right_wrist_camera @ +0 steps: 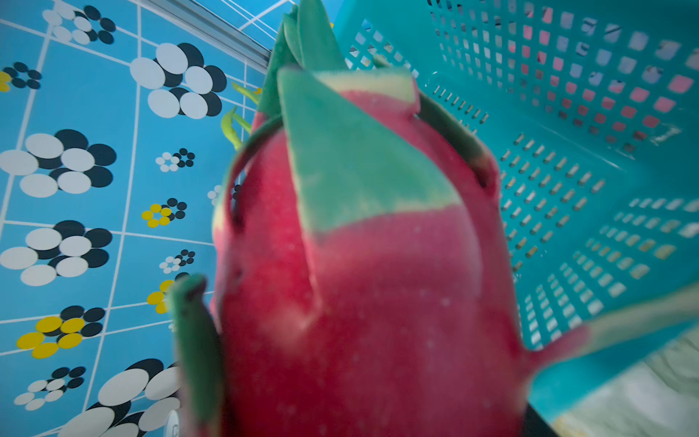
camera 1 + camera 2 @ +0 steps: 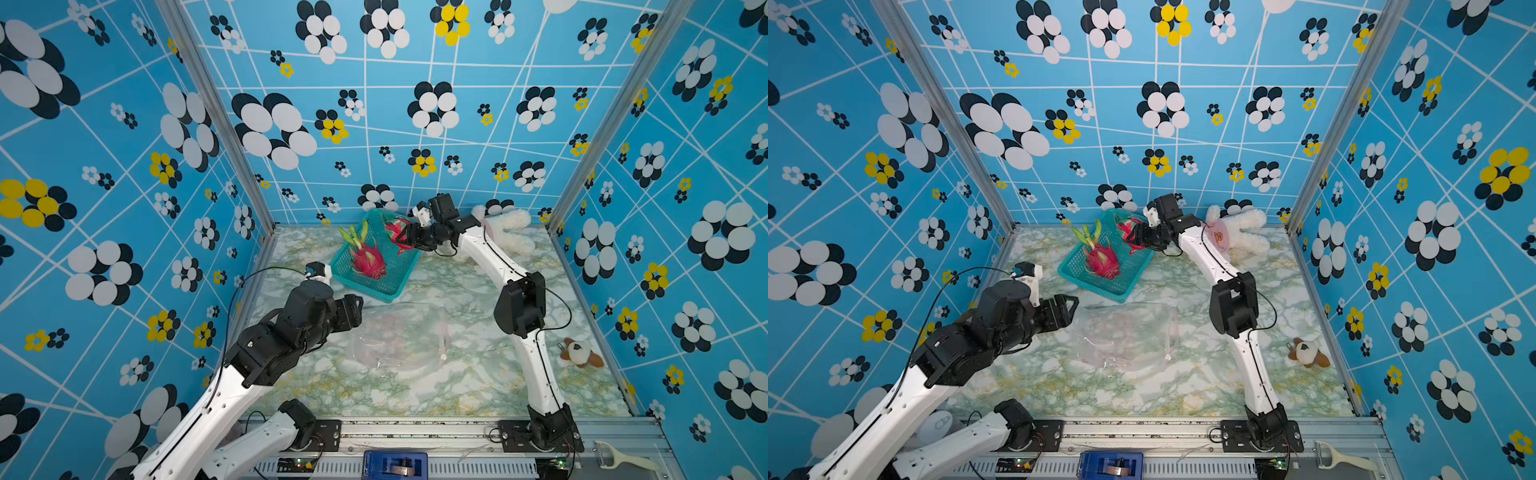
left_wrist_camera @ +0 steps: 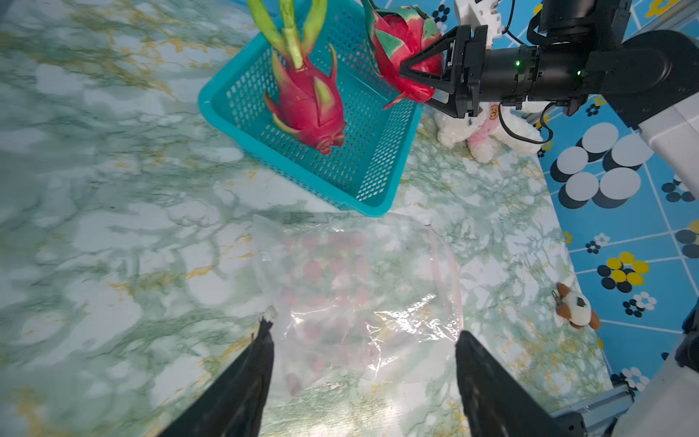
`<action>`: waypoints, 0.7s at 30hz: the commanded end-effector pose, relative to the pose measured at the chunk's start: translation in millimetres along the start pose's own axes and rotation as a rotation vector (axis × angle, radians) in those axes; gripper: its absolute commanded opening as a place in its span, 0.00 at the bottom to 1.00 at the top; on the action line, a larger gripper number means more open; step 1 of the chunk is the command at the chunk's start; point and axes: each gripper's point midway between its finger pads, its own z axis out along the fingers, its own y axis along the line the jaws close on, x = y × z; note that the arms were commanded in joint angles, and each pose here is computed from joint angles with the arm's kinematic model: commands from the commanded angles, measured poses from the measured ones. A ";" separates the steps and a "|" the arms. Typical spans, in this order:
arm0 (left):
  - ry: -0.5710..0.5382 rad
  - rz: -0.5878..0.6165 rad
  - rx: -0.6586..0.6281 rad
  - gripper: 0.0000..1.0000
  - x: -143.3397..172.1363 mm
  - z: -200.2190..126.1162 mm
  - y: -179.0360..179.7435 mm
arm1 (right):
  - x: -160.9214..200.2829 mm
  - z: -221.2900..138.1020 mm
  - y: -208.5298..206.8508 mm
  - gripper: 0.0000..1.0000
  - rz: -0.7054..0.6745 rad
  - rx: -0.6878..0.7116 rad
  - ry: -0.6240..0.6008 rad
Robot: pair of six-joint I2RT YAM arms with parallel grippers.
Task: Open the zip-top bag and take out the dragon fruit
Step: Place the dragon fruit in the basket, then reset both arms
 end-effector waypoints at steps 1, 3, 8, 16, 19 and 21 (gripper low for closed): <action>0.018 0.006 -0.091 0.98 12.2 -0.6 30.9 | -17.8 -22.2 22.2 0.77 -0.050 -0.018 -0.042; -0.008 -0.002 -0.094 0.99 9.5 -1.1 37.3 | -22.3 -28.5 22.4 0.86 -0.059 -0.011 -0.057; -0.051 -0.015 -0.111 0.99 -2.7 12.7 47.8 | -26.7 -62.1 29.5 0.99 -0.121 0.033 -0.080; -0.173 0.088 -0.253 0.99 -31.4 41.0 79.2 | -18.3 -180.3 -2.0 0.99 -0.228 0.181 -0.272; -0.228 0.133 -0.333 0.99 -38.3 51.3 104.5 | 12.4 -222.6 -48.3 0.99 -0.290 0.226 -0.516; -0.237 0.114 -0.359 0.99 -37.3 62.6 123.2 | 42.7 -238.2 -83.9 0.99 -0.285 0.273 -0.609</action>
